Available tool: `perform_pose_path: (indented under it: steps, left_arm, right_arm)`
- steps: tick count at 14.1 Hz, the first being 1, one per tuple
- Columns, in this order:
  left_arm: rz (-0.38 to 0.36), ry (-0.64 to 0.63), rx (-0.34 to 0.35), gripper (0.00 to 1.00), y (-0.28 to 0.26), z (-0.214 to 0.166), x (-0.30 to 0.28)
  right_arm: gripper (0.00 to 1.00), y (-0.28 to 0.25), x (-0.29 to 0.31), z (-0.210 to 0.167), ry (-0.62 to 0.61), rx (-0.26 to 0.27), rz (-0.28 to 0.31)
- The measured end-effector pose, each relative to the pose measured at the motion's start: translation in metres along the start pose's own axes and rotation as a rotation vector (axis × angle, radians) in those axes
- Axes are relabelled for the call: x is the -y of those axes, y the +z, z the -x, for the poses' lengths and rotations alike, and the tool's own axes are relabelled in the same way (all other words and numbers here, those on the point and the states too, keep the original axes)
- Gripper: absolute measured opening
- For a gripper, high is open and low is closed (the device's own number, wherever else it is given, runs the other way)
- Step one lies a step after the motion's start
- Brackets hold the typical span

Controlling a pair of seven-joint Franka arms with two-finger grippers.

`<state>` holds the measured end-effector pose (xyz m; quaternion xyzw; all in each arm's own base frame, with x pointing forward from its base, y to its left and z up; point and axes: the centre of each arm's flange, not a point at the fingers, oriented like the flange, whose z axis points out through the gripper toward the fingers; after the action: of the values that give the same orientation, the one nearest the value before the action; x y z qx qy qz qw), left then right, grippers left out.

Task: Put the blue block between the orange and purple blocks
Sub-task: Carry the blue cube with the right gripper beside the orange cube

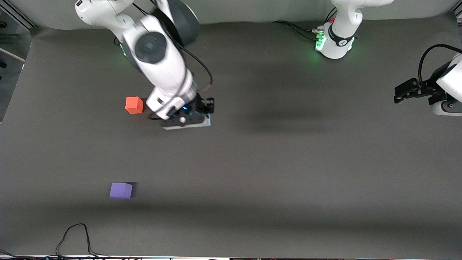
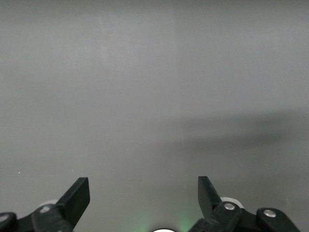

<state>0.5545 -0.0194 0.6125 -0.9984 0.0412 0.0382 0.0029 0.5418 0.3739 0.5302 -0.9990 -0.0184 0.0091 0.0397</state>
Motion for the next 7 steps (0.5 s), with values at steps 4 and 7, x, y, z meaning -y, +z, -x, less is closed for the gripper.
perform_pose_path:
  steps: [4, 7]
  left_arm:
    - [-0.001, 0.004, -0.005, 1.00, -0.002, 0.000, -0.002]
    - [-0.001, 0.007, -0.006, 1.00, -0.003, 0.000, -0.004]
  right_arm:
    - [0.54, -0.045, -0.064, -0.008, -0.019, 0.021, 0.019]
    - [0.54, -0.065, -0.156, -0.025, -0.035, 0.020, 0.039]
